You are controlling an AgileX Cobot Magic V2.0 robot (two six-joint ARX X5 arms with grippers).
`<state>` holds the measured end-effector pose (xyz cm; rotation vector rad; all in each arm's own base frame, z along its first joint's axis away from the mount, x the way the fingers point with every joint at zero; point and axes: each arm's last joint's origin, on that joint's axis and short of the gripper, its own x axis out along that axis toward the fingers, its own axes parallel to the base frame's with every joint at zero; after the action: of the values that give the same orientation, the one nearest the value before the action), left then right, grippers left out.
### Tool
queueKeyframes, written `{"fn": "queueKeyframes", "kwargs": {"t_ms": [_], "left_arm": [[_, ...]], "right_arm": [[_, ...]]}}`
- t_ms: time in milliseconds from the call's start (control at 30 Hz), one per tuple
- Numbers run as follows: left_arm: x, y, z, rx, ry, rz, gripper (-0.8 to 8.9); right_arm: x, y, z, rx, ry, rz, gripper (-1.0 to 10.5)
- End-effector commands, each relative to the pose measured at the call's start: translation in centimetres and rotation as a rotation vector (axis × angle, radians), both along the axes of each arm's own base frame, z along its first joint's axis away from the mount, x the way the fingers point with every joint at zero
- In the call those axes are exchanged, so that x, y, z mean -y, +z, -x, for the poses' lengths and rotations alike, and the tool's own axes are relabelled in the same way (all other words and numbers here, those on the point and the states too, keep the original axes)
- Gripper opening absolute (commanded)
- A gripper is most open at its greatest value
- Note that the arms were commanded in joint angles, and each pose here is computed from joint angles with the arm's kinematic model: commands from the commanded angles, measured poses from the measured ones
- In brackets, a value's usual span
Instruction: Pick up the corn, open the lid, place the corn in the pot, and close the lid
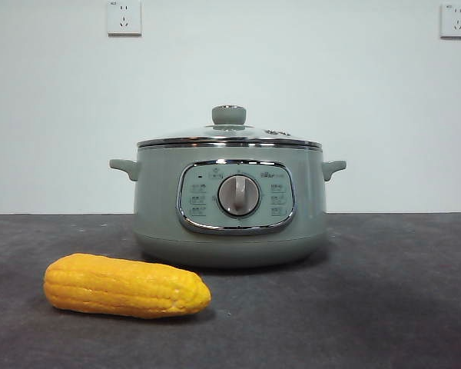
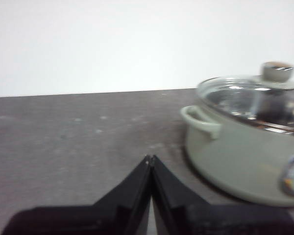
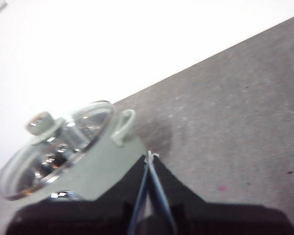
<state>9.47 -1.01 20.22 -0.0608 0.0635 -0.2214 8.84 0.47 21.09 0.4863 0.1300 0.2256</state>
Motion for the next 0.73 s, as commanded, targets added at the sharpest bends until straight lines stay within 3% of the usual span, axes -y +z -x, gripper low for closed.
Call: {"fn": "queueKeyframes", "kwargs": {"t_ms": [33,300,500,633,733], "left_arm": [[0.1,1.5,0.0,-0.027,-0.043,0.027,-0.07],[0.4,6.0,-0.4,-0.166,-0.145,0.039,-0.07],[0.8,7.3,-1.1,-0.303,-0.241,0.089,-0.07],[1.2,7.9,-1.2,-0.334,-0.270,0.147,-0.07],[1.8,8.1,-1.0,-0.336,-0.384,0.153,-0.07]], "right_arm": [[-0.1,1.7,0.0,-0.023,0.037,-0.021,-0.1],[-0.5,6.8,-1.1,-0.114,0.210,0.077,-0.1],[-0.6,9.5,-1.8,-0.196,0.309,0.168,-0.1],[-0.9,10.4,-2.3,-0.241,0.394,0.198,-0.1],[-1.5,10.8,-2.7,-0.269,0.452,0.220,-0.1]]}}
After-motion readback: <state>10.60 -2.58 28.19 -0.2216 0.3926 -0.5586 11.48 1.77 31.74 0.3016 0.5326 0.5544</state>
